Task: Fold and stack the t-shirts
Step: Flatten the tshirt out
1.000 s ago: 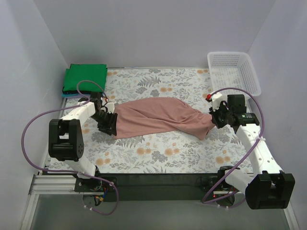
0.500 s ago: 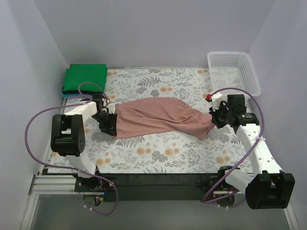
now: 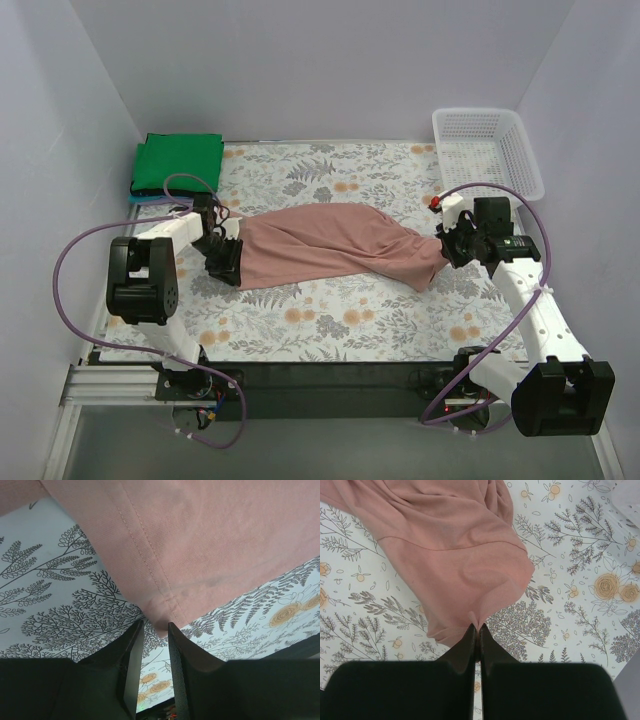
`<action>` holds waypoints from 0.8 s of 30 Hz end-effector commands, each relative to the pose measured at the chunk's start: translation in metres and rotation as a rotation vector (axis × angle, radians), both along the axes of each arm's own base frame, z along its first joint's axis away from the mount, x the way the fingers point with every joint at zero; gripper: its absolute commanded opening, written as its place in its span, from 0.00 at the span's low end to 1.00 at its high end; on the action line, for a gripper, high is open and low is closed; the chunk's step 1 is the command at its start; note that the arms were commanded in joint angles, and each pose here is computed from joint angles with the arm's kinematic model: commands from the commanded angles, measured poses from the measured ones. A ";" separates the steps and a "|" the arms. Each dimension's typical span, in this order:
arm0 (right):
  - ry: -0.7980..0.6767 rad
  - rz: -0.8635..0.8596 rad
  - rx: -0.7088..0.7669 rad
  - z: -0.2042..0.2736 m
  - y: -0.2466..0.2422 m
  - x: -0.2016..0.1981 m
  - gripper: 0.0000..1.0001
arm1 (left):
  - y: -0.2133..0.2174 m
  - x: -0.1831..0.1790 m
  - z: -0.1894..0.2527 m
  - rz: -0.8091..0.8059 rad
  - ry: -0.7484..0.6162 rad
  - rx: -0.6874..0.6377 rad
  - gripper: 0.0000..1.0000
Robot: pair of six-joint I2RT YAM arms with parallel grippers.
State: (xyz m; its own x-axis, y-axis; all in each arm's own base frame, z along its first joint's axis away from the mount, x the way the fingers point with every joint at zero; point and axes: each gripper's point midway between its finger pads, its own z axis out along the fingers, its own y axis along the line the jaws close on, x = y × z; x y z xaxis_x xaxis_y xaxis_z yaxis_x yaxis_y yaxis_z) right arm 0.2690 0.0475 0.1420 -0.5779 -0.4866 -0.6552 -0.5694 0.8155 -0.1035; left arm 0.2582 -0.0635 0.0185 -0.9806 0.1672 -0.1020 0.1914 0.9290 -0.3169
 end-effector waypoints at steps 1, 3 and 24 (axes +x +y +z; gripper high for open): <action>-0.023 0.010 0.004 0.007 0.002 0.003 0.01 | -0.002 0.006 0.002 0.010 -0.010 -0.009 0.25; -0.024 0.012 0.005 0.007 0.002 0.003 0.01 | -0.005 0.009 0.003 0.016 -0.016 -0.023 0.25; -0.004 0.014 0.014 0.001 0.004 0.000 0.01 | -0.007 0.026 0.009 0.033 -0.052 -0.017 0.22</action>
State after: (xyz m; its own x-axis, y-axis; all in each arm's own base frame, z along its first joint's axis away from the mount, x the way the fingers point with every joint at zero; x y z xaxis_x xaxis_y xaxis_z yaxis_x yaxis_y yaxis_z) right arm 0.2689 0.0476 0.1419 -0.5784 -0.4859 -0.6553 -0.5694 0.8157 -0.1023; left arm 0.2685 -0.0696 0.0223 -0.9842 0.1374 -0.1121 0.1675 0.9278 -0.3333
